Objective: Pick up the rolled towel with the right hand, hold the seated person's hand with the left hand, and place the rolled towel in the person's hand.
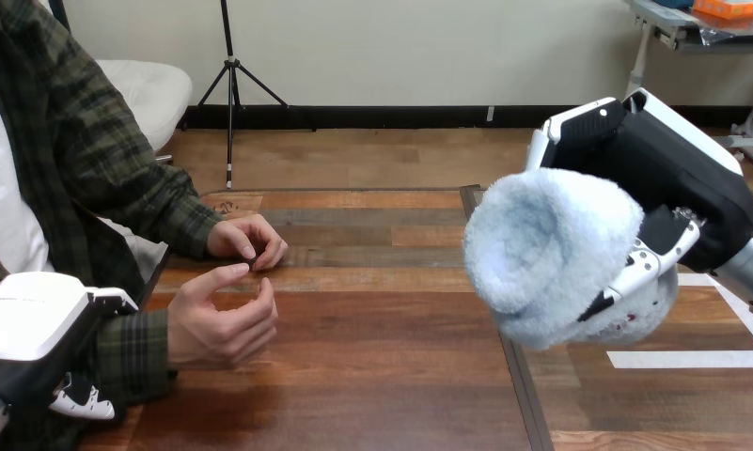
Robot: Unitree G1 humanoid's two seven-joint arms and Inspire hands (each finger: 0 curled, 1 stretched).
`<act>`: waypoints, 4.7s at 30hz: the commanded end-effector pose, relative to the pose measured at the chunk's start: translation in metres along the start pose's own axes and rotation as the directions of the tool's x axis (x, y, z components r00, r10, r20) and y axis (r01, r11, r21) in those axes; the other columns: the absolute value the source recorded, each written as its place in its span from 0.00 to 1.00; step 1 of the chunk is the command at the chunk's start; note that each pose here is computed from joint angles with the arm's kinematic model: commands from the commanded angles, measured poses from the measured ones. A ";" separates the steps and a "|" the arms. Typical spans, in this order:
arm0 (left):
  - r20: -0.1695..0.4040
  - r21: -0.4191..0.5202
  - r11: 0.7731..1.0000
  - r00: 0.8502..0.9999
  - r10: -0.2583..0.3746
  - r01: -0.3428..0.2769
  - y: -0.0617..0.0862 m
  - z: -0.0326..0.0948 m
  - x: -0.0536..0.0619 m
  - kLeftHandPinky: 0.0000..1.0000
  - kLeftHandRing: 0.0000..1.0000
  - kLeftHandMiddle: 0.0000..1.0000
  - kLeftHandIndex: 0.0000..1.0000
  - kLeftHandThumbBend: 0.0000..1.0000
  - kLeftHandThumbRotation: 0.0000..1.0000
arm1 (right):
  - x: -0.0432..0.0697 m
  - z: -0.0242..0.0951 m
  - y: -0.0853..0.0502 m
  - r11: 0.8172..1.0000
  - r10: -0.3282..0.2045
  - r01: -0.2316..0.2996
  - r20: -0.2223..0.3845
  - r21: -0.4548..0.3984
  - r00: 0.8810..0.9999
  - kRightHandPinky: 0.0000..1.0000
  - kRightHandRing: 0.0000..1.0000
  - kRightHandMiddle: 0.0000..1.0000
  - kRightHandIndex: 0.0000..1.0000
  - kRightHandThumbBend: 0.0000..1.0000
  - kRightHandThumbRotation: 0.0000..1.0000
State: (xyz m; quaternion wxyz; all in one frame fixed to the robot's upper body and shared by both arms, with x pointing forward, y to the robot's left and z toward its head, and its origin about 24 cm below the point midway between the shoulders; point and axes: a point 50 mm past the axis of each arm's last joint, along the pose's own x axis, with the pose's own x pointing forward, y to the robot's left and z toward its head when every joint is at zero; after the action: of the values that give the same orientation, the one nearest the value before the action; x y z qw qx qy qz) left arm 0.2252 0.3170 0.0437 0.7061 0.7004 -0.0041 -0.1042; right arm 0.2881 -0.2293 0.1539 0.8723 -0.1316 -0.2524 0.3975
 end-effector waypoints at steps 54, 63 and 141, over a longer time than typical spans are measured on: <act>0.081 -0.203 0.968 0.982 0.169 -0.149 0.019 0.033 0.021 0.36 0.40 0.44 0.46 0.87 0.00 | 0.008 0.021 -0.002 0.999 -0.002 -0.006 0.153 0.049 0.988 0.12 0.18 0.24 0.28 0.76 0.12; 0.091 -0.254 0.948 0.971 0.222 -0.193 0.031 0.047 0.020 0.35 0.39 0.44 0.45 0.89 0.00 | 0.015 0.014 0.005 0.997 -0.011 0.000 0.129 0.083 0.992 0.14 0.19 0.25 0.29 0.79 0.09; 0.182 -0.500 0.809 0.876 0.446 -0.308 0.076 0.120 0.011 0.32 0.36 0.41 0.41 0.95 0.00 | 0.129 -0.045 0.045 0.977 0.098 -0.103 0.037 0.186 0.995 0.09 0.15 0.21 0.26 0.76 0.00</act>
State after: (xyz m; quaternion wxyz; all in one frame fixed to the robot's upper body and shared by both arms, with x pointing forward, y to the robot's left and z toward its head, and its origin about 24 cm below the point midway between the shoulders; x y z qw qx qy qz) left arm 0.2284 0.2114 0.0987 0.8437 0.5058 -0.1684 -0.0628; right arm 0.3389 -0.1190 0.1000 0.8698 -0.0460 -0.1626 0.4635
